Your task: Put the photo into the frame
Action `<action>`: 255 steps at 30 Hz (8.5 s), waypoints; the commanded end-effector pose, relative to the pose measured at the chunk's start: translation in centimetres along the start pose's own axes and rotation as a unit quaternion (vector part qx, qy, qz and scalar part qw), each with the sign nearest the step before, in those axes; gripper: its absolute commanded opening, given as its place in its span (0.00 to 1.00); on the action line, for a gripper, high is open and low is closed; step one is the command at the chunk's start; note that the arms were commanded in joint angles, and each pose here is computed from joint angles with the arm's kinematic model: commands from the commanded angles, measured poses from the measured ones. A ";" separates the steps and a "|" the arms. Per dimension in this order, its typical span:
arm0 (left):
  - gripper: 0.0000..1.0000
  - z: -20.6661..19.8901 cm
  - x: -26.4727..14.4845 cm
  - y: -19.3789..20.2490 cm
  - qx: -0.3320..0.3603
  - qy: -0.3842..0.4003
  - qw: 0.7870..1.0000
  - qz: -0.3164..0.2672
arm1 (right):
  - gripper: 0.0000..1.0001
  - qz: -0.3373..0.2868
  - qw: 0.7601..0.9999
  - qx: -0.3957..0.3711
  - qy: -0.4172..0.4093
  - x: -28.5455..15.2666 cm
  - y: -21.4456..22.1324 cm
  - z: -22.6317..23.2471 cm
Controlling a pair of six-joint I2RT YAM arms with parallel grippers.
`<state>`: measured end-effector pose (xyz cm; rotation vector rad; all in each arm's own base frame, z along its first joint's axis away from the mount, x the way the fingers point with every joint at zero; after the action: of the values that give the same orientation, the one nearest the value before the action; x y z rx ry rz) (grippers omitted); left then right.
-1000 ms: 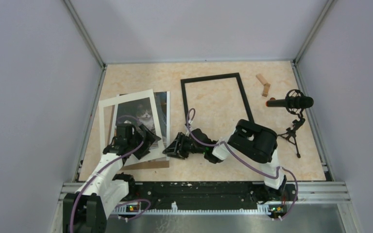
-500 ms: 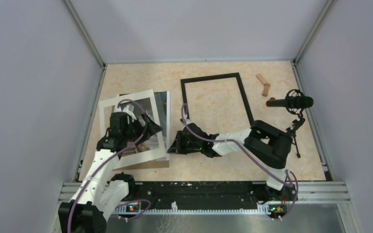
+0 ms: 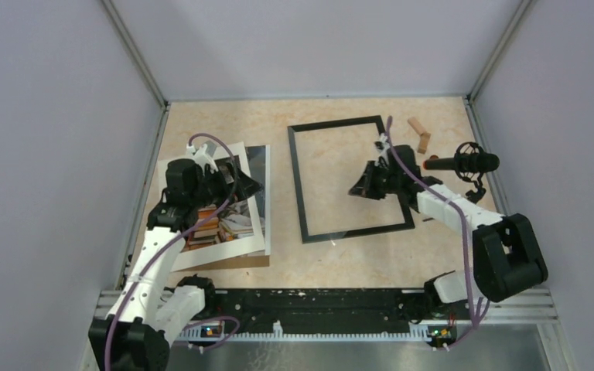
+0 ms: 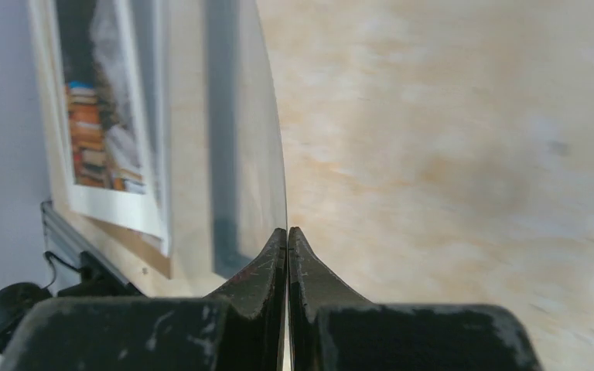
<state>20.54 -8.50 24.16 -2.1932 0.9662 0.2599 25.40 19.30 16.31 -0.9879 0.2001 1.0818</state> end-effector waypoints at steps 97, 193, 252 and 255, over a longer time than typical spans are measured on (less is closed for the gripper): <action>0.98 0.3 11.5 8.6 -0.077 0.017 0.987 0.142 | 0.00 -0.274 0.953 0.126 -0.012 -7.4 1.5 -5.2; 0.98 -6.2 8.0 -5.8 0.260 -0.005 0.961 -0.099 | 0.00 -0.077 0.996 -0.001 -0.042 -0.7 -12.0 -11.6; 0.98 -5.1 8.9 -4.9 0.233 0.018 0.970 -0.067 | 0.00 -0.022 0.998 0.051 -0.026 -0.5 -10.0 -14.1; 0.98 -5.1 8.9 -4.9 0.233 0.019 0.970 -0.066 | 0.00 -0.027 0.998 0.049 -0.027 -0.2 -10.2 -14.1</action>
<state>29.64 -14.65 25.97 -1.8011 0.8147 -0.0197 37.18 7.06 14.01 -0.8603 0.2151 1.0447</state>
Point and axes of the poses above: each gripper's point midway between its finger pads, its own x axis out along the fingers, its own z axis along the line the jaws close on, y = z × x, the point moved 8 cm from there along -x, back along the fingers, and after that the axes turned 6 degrees about -x, right-handed, at the moved point
